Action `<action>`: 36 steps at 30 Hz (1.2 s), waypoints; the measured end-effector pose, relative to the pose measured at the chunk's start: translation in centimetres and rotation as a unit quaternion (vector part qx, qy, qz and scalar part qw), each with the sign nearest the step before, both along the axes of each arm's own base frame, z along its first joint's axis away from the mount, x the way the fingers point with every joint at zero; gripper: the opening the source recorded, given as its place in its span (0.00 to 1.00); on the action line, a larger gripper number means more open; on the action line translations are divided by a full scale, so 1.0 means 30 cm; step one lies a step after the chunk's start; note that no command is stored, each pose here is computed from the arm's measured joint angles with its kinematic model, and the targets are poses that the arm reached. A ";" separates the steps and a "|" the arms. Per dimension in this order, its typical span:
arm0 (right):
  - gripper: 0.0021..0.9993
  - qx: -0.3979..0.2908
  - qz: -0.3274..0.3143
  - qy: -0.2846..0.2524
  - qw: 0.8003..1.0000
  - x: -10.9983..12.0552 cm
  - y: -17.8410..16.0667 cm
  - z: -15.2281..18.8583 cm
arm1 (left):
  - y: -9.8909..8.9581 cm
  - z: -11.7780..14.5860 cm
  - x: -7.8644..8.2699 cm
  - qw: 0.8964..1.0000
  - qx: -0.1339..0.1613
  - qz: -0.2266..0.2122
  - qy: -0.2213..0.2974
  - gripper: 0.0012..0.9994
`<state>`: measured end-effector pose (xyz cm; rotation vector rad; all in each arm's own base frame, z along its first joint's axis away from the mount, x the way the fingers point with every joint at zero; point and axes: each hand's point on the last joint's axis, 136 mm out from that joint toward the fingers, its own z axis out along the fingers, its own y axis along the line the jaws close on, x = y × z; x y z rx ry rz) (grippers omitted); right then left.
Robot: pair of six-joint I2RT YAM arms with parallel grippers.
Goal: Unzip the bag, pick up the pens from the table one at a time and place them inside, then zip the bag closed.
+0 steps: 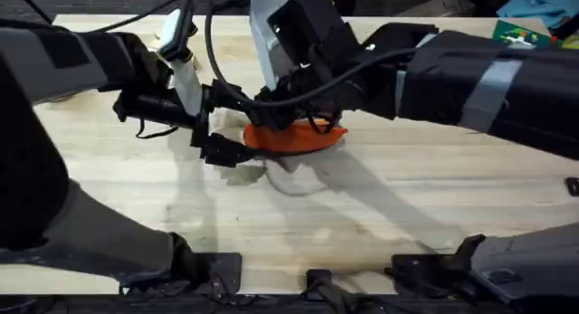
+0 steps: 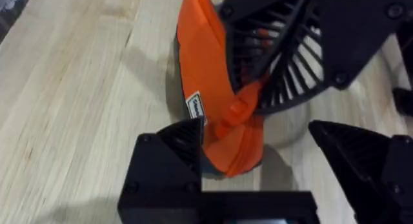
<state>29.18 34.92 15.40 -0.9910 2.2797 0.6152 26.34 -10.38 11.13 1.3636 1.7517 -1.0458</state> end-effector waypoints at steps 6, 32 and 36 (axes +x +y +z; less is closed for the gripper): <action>0.03 0.000 0.000 0.000 1.000 0.000 0.000 0.000 | -0.013 0.016 0.013 1.000 -0.027 0.009 0.003 0.79; 0.03 -0.002 -0.013 0.014 1.000 0.022 -0.040 -0.009 | -0.016 0.023 0.018 0.999 -0.035 0.012 0.001 0.19; 0.03 0.002 -0.021 0.028 0.999 0.025 -0.074 0.006 | -0.023 0.032 0.021 0.999 -0.043 0.013 -0.001 0.04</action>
